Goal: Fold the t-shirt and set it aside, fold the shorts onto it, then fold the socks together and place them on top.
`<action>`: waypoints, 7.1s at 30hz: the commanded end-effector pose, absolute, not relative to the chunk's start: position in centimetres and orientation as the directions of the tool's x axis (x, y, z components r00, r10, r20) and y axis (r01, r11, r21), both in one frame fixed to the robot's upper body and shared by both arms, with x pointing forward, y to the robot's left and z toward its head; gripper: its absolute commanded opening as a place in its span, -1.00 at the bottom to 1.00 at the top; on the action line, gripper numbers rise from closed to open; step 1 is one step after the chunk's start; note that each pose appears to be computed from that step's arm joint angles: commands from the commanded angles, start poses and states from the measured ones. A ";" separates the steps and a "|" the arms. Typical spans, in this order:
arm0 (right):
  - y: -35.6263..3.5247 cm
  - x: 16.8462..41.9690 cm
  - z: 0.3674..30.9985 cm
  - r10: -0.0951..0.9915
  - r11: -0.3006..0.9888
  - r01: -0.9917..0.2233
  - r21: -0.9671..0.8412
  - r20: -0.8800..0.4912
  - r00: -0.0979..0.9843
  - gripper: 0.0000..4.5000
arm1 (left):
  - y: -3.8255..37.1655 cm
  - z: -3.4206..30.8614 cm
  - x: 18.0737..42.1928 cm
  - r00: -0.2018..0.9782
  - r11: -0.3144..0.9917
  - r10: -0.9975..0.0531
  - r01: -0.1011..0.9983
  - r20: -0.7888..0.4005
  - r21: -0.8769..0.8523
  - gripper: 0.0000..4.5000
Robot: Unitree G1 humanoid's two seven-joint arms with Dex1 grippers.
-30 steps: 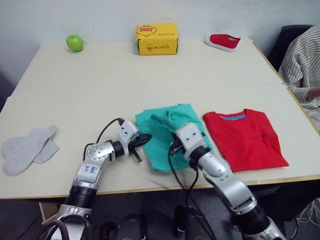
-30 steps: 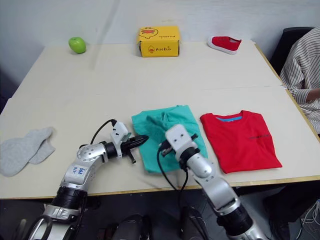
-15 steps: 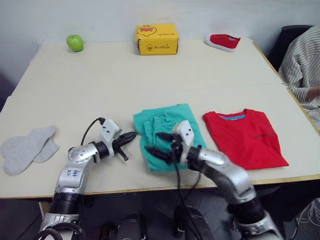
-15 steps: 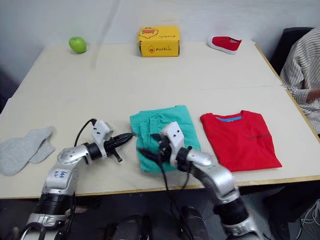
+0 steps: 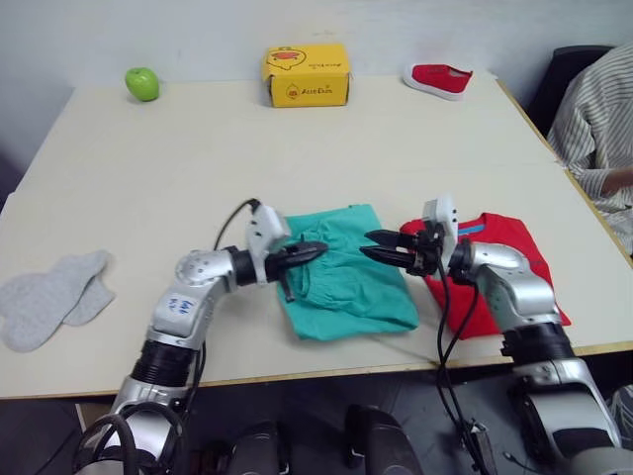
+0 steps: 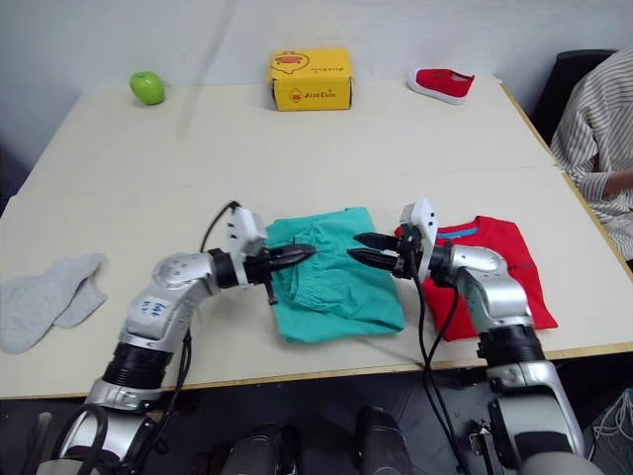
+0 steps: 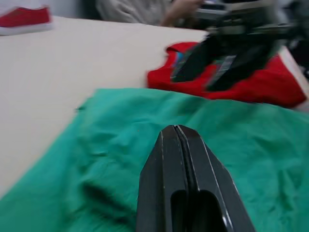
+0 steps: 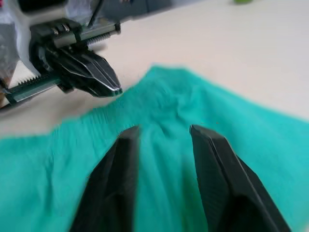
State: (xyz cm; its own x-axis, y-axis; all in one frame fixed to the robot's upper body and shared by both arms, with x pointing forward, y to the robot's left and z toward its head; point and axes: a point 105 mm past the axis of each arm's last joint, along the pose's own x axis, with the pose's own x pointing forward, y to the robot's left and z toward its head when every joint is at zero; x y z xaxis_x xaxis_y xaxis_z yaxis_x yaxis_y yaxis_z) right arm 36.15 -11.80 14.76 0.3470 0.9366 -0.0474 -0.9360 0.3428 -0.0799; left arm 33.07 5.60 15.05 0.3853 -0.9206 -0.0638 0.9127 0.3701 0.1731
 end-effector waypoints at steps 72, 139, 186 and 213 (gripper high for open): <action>-7.8 35.6 16.3 0.948 0.310 -0.681 0.663 -0.168 0.268 -0.98 | 9.4 9.5 33.2 0.492 0.471 -0.861 0.866 -0.127 0.166 -1.00; -16.6 25.9 16.4 0.903 0.354 -0.839 -0.414 -0.082 0.421 0.99 | 32.4 15.4 18.8 0.943 0.933 -0.332 0.332 -0.023 0.140 1.00; -14.8 26.2 14.0 0.927 0.345 -0.841 -0.417 0.014 0.374 1.00 | 25.8 11.9 28.8 0.759 0.823 -0.489 0.564 -0.429 0.060 -0.99; -12.4 25.9 13.0 0.944 0.215 -0.909 -0.358 -0.163 0.287 1.00 | 10.4 18.0 27.5 0.352 0.349 -0.935 0.934 -0.040 0.071 0.26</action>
State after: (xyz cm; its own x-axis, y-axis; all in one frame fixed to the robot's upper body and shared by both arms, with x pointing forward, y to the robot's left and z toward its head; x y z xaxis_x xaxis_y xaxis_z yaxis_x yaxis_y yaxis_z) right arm 26.29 -14.04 12.14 0.3305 0.9279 -0.1723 -0.9060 0.2608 -0.3333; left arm 28.32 9.48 15.77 0.3903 -0.9127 -0.1211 0.9198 0.3924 0.0068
